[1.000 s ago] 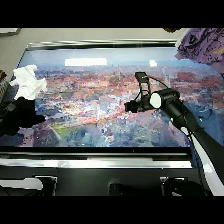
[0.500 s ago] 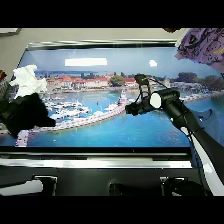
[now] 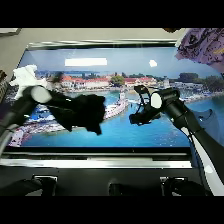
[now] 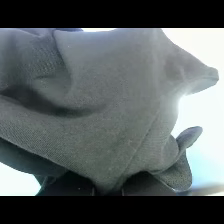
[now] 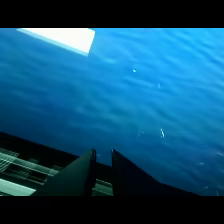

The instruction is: Fold the clothes and pants, and hang the long-sleeved shirts on hangers.

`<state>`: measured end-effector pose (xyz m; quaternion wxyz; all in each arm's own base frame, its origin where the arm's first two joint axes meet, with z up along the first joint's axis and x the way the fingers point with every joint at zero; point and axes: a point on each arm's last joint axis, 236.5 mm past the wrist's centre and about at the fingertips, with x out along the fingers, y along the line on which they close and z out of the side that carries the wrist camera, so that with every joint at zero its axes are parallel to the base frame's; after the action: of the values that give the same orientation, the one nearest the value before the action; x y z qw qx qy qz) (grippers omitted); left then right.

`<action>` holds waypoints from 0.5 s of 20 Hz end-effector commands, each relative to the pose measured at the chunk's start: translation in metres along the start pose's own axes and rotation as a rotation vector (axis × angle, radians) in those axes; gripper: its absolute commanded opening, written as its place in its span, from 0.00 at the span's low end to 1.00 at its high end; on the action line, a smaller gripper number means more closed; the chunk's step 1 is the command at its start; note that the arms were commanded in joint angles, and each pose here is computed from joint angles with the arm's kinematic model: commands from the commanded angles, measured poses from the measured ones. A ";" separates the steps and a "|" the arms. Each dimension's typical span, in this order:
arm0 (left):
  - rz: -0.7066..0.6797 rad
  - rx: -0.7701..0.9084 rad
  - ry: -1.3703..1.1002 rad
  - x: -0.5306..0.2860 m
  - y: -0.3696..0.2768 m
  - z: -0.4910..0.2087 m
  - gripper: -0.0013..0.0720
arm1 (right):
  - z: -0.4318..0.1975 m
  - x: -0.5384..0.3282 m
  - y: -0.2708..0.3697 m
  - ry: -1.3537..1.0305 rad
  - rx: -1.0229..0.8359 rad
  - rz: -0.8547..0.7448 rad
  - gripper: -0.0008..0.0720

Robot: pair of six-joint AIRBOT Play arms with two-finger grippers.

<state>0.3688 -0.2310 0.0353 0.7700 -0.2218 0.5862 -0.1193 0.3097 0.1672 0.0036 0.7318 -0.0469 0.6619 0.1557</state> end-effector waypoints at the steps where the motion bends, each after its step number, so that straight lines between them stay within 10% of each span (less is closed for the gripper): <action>1: -0.046 0.068 0.104 0.061 -0.066 -0.072 0.05 | -0.023 -0.011 -0.017 0.076 -0.031 -0.076 0.22; 3: -0.001 0.092 0.181 0.096 -0.061 -0.101 0.06 | -0.023 -0.021 -0.027 0.054 -0.049 -0.119 0.25; 4: 0.024 0.086 0.212 0.105 -0.053 -0.107 0.17 | -0.022 -0.024 -0.029 0.040 -0.061 -0.128 0.41; 7: 0.045 0.146 0.217 0.085 -0.029 -0.076 0.87 | -0.025 -0.027 -0.035 0.054 -0.092 -0.150 0.46; 10: 0.115 0.277 0.188 0.017 0.019 -0.008 0.89 | -0.017 -0.028 -0.049 0.020 -0.076 -0.163 0.56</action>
<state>0.3476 -0.2831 -0.0143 0.7355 -0.1382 0.6425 -0.1649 0.2975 0.1236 0.0209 0.7246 -0.1258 0.6652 0.1289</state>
